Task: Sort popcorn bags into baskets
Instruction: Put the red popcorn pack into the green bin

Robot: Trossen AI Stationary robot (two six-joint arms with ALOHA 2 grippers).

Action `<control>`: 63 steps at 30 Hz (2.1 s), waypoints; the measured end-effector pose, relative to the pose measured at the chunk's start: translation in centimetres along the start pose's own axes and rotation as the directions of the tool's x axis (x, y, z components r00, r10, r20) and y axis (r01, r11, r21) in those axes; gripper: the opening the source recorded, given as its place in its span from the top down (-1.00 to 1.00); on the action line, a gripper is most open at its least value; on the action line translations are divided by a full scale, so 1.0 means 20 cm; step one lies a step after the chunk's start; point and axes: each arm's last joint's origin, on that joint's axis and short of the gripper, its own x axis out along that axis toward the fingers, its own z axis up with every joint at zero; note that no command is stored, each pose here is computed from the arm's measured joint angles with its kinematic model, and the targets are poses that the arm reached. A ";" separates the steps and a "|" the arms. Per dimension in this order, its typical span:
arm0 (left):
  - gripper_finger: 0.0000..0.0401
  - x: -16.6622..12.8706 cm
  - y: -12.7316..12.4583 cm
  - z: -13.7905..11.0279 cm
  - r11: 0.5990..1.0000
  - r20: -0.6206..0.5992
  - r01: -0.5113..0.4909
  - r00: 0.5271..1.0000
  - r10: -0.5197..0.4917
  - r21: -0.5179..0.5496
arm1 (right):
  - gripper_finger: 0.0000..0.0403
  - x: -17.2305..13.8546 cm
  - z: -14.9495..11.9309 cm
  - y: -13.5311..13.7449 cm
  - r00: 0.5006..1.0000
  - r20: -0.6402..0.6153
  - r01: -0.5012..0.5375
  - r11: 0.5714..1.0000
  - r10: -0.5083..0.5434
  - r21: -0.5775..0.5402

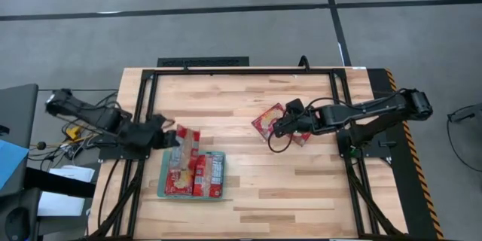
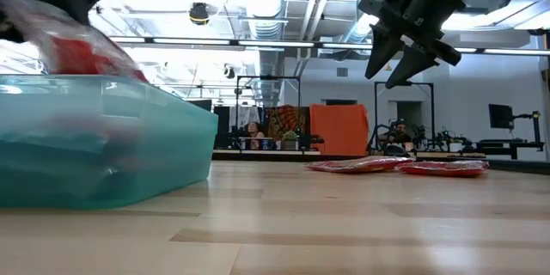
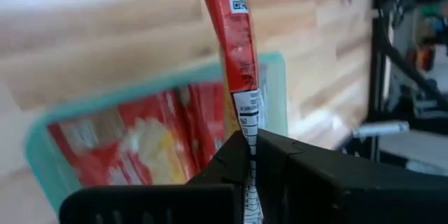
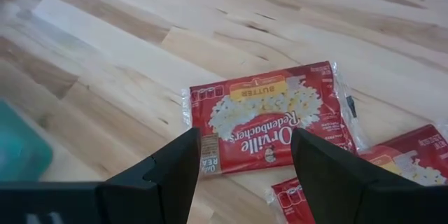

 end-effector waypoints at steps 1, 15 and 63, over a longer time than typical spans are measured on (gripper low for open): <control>1.00 0.01 0.01 -0.02 1.000 -0.018 0.014 1.000 -0.014 0.003 | -0.24 0.00 0.00 0.00 1.000 -0.001 0.001 1.000 -0.001 0.002; 1.00 0.03 0.08 -0.24 0.997 -0.060 -0.054 0.997 0.051 -0.058 | -0.24 0.04 0.06 -0.04 0.999 0.001 0.034 0.999 -0.034 0.025; -0.19 0.08 -0.03 0.06 0.996 0.361 0.073 0.931 -0.051 -0.046 | -0.24 0.51 0.03 -0.17 0.922 -0.231 0.293 0.950 -0.311 -0.109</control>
